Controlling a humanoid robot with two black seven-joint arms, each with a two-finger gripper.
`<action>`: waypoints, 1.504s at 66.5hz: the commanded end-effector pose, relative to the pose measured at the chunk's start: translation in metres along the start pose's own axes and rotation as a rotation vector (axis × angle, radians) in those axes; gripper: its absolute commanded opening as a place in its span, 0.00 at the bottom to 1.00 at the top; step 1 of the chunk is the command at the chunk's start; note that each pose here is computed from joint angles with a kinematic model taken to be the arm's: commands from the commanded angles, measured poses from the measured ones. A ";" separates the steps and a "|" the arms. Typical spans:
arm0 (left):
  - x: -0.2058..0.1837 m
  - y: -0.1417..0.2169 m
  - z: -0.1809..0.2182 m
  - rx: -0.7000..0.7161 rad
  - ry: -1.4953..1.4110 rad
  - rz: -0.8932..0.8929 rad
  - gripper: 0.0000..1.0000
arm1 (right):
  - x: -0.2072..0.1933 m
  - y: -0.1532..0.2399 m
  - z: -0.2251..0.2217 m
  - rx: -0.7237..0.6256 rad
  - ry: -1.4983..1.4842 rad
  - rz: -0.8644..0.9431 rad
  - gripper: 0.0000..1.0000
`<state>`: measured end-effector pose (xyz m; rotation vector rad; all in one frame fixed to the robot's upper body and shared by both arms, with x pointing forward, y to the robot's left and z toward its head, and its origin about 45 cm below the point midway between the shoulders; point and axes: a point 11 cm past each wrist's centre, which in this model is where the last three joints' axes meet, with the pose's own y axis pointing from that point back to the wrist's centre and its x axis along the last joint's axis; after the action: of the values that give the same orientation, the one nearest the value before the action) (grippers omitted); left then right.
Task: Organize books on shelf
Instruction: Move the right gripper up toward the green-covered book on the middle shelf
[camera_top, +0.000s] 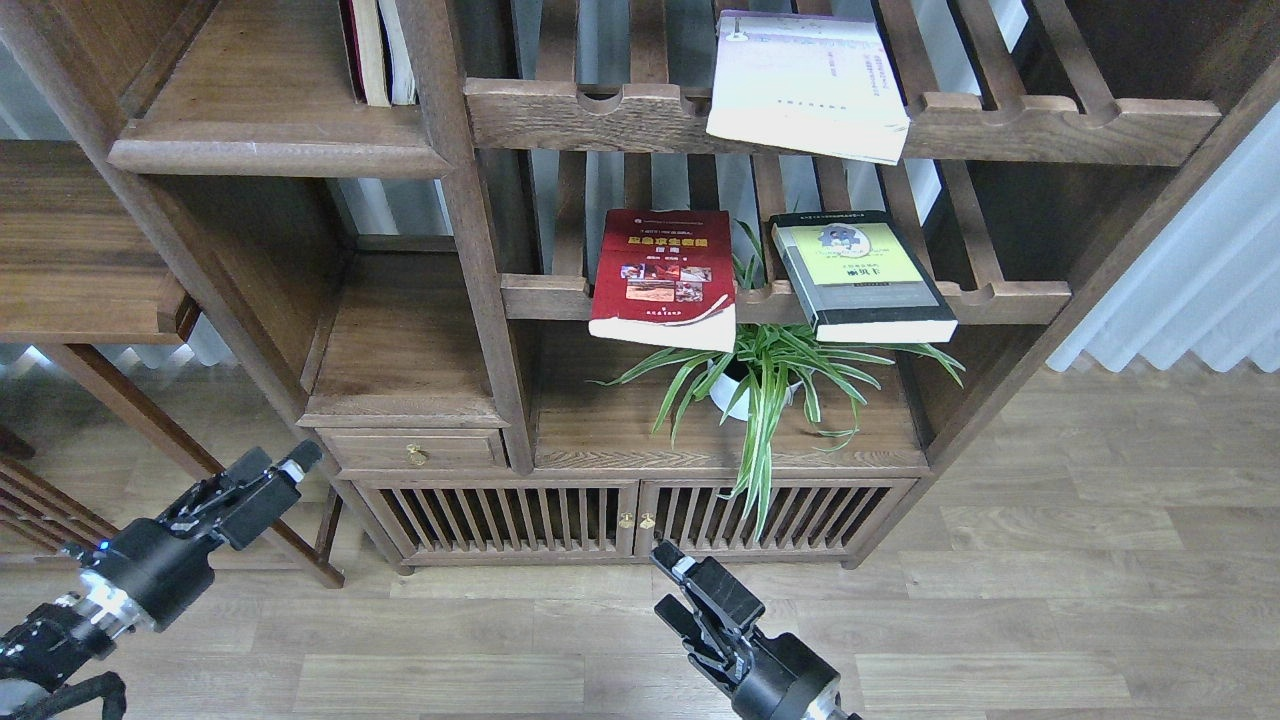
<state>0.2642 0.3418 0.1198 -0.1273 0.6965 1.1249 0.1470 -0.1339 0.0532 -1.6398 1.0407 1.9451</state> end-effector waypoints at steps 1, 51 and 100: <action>0.005 -0.010 0.012 -0.009 -0.020 0.005 1.00 | -0.005 -0.006 -0.006 -0.001 0.022 -0.015 0.99; 0.017 -0.009 0.019 0.022 0.027 0.039 1.00 | -0.017 -0.033 -0.047 -0.060 0.216 -0.183 0.99; 0.056 0.019 0.045 -0.175 0.175 0.164 1.00 | -0.010 -0.047 -0.043 -0.120 0.243 -0.150 0.99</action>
<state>0.2825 0.4172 0.1348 -0.3081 0.7505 1.3379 0.2212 -0.1352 0.0511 -1.9924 0.8771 1.7439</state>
